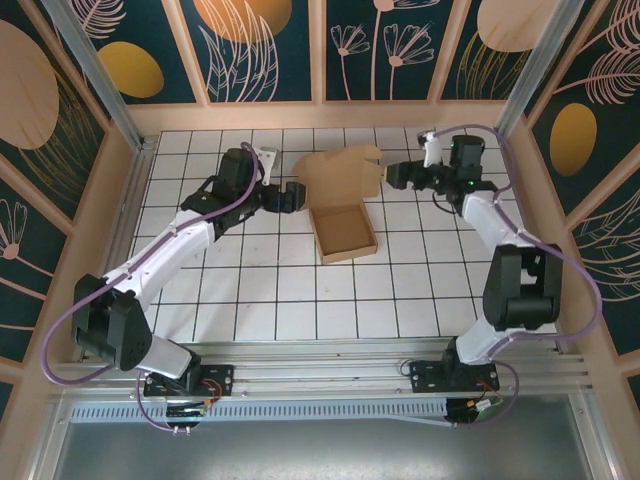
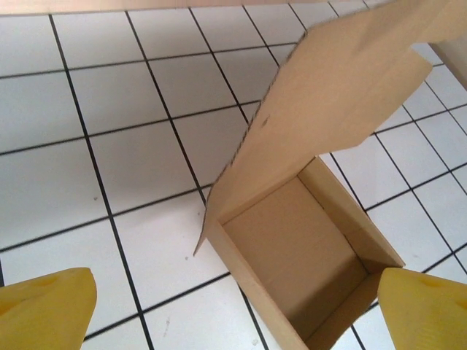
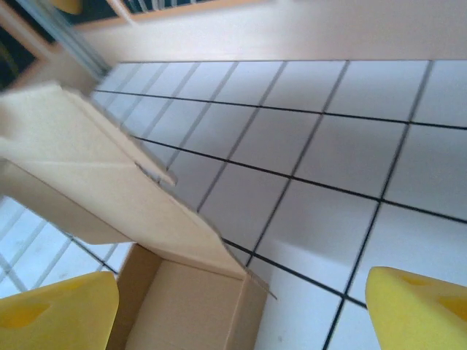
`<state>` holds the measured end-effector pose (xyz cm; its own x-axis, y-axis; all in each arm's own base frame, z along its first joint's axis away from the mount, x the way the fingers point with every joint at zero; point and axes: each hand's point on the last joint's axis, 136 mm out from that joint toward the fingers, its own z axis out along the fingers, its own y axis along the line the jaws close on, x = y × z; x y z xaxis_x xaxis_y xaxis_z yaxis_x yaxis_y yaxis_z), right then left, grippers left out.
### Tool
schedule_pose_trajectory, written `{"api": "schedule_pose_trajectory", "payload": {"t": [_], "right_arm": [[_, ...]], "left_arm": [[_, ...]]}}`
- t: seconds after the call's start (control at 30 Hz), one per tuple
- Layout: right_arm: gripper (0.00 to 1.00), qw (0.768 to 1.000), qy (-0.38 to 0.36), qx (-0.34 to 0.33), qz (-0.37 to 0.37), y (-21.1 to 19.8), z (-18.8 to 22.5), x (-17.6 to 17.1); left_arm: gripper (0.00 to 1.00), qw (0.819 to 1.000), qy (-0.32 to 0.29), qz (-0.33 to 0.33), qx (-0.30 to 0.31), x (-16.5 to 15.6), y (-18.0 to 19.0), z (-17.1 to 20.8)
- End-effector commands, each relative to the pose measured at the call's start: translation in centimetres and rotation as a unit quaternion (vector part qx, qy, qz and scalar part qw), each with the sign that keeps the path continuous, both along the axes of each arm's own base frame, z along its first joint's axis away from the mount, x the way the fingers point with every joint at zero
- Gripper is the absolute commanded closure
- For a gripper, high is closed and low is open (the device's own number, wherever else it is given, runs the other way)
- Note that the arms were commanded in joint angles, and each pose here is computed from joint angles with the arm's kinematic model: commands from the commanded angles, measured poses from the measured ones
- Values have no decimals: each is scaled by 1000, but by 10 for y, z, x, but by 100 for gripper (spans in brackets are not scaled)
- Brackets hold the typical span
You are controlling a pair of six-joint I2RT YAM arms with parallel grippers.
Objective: Fold the paper box
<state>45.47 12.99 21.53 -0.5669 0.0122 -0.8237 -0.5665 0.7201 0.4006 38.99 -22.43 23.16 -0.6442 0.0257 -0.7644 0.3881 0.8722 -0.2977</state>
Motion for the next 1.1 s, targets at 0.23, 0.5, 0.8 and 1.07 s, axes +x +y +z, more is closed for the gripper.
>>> {"api": "schedule_pose_trajectory", "payload": {"t": [0.23,0.5,0.8,1.07], "right_arm": [[20,988,17,101,113,27,-20,5],[39,988,-38,89,117,46,-21,2],[66,991,-70,73,88,53,-1,7],[82,995,-83,52,26,50,1,-3]], "left_arm": [[2,1000,-1,-7,5,27,-14,-15],[11,1000,-13,-23,16,37,-20,-35],[38,1000,10,-26,-1,47,-32,-61],[81,999,10,-24,-42,35,-34,-49]]}}
